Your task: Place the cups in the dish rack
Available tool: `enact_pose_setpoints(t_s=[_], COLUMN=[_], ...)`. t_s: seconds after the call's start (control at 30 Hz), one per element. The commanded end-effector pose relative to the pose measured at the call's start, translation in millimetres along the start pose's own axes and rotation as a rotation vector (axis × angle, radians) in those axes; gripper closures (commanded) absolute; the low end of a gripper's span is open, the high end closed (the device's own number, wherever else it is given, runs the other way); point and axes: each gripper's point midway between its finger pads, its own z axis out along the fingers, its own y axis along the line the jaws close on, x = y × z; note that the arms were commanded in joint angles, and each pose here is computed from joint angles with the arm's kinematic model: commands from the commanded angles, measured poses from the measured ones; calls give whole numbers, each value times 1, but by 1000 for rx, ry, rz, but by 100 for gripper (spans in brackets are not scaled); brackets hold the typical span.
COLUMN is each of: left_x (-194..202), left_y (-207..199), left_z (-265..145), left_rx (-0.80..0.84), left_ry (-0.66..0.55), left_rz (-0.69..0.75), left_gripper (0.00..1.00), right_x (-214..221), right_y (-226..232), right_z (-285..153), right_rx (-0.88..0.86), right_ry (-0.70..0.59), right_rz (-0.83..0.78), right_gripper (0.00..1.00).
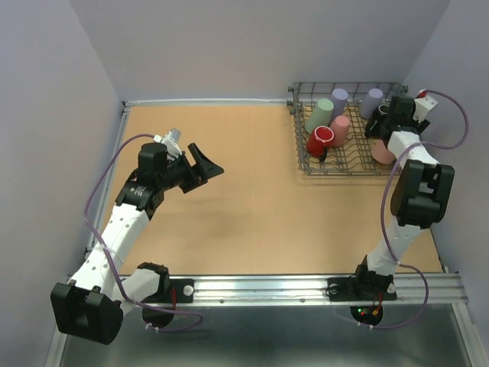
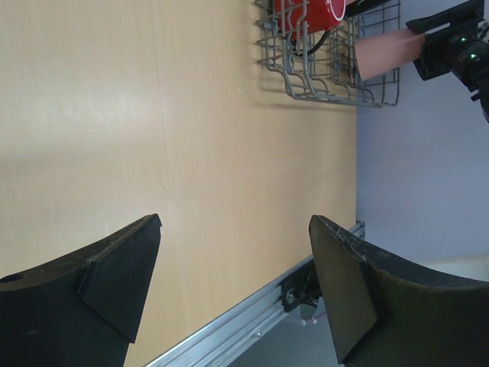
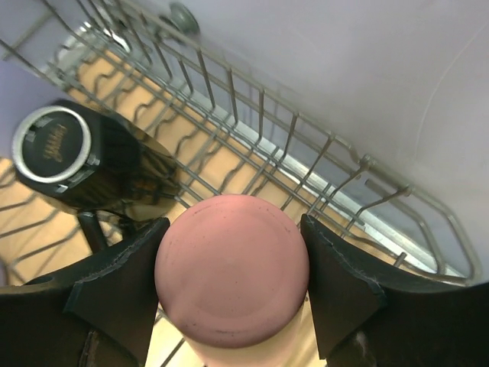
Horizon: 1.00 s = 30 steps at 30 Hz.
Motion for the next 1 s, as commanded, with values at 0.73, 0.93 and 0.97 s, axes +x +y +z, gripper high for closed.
enact_pose_setpoints(t_s=[0.73, 0.93, 0.97], left_x=[-17, -15, -16], left_y=[-20, -23, -23], left_z=[-8, -12, -12], left_rx=[32, 47, 46], left_ry=[-43, -49, -50], left_rz=[30, 38, 37], left_gripper=[11, 11, 11], right_x=[16, -16, -21], right_y=[-3, -1, -1], right_z=[-6, -19, -22], right_rx=[-58, -90, -93], right_ry=[-25, -79, -89], right_rz=[101, 103, 105], right_gripper=[0, 0, 0])
